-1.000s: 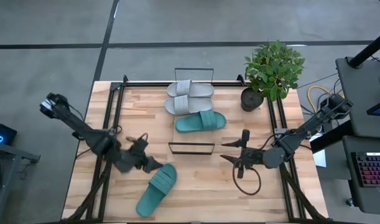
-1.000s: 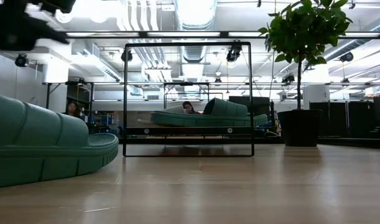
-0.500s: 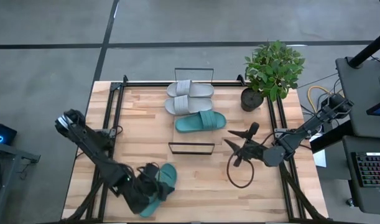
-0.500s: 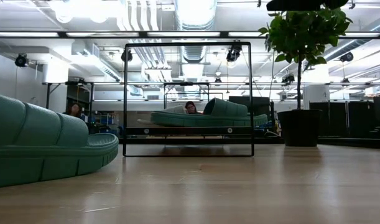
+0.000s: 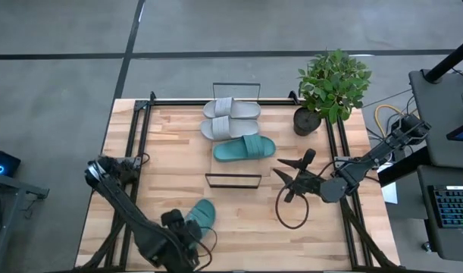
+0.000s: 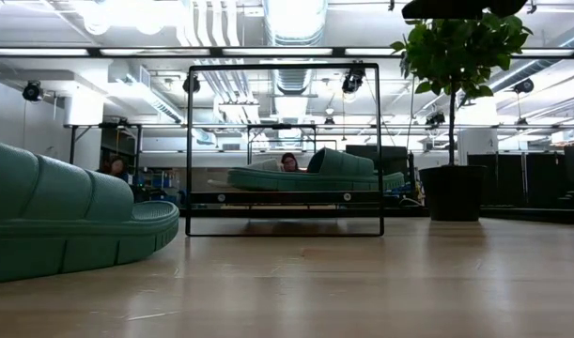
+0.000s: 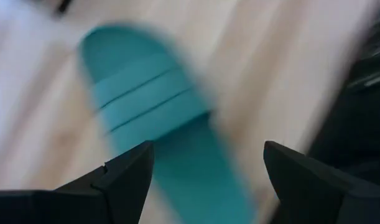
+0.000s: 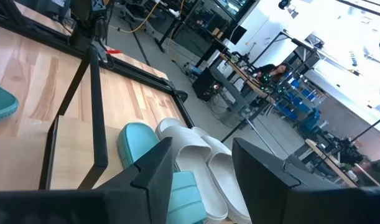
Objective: Pick and place slides into the shelf
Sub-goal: Put the green slipper on the shelf
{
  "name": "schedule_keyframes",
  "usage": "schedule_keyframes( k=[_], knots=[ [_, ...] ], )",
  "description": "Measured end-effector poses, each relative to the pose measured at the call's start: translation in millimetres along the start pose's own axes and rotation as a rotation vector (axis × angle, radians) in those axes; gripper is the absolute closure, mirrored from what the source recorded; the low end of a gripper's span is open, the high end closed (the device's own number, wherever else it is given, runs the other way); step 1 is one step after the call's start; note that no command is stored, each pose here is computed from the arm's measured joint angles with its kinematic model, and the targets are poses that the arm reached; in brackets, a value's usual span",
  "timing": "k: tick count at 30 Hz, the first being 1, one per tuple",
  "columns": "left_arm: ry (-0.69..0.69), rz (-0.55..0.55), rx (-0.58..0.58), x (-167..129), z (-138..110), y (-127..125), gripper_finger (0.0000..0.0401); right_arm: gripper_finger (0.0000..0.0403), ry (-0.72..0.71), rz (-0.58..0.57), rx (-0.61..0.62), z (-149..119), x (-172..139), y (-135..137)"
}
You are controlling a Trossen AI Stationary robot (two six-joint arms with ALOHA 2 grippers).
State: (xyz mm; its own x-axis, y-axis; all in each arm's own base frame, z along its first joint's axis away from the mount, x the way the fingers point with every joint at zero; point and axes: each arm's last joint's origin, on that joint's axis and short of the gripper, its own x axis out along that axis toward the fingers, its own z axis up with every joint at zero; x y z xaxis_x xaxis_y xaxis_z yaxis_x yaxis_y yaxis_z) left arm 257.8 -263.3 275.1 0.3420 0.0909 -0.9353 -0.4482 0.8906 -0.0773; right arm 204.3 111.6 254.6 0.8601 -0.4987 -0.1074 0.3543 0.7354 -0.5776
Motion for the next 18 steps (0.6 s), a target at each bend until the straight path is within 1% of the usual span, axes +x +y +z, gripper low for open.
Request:
schedule_keyframes(
  k=[3, 4, 5, 6, 7, 8, 9, 11, 15, 18],
  knots=[
    [0.114, 0.216, 0.063, 10, -4, 4, 0.0115, 0.0248, -0.001, 0.002, 0.013, 0, 0, 0],
    [0.139, 0.291, 0.085, 13, -4, 5, 0.0115, 0.0248, -0.001, 0.002, 0.014, 0, 0, 0],
    [0.15, 0.341, 0.102, 16, -5, 3, 0.0115, 0.0247, -0.001, 0.002, 0.016, 0, 0, 0],
    [0.146, 0.344, 0.132, 21, -5, -2, 0.0115, 0.0248, 0.0, 0.002, 0.016, 0, 0, 0],
    [0.132, 0.329, 0.19, 25, -4, -5, 0.0115, 0.0248, 0.0, 0.002, 0.021, 0, 0, 0],
    [0.099, 0.337, 0.236, 28, -3, -8, 0.0115, 0.0249, 0.0, 0.002, 0.024, 0, 0, 0],
    [0.064, 0.356, 0.264, 29, -2, -10, 0.0115, 0.025, 0.0, 0.002, 0.028, 0, 0, 0],
    [0.038, 0.374, 0.311, 32, 2, -14, 0.0115, 0.0252, 0.0, 0.003, 0.034, -1, 0, 0],
    [0.027, 0.425, 0.434, 46, 1, -17, 0.0115, 0.0255, 0.002, 0.003, 0.038, -1, 0, 1],
    [0.063, 0.434, 0.497, 49, -1, -15, 0.0115, 0.0253, 0.003, 0.003, 0.035, -2, 0, 1]
  ],
)
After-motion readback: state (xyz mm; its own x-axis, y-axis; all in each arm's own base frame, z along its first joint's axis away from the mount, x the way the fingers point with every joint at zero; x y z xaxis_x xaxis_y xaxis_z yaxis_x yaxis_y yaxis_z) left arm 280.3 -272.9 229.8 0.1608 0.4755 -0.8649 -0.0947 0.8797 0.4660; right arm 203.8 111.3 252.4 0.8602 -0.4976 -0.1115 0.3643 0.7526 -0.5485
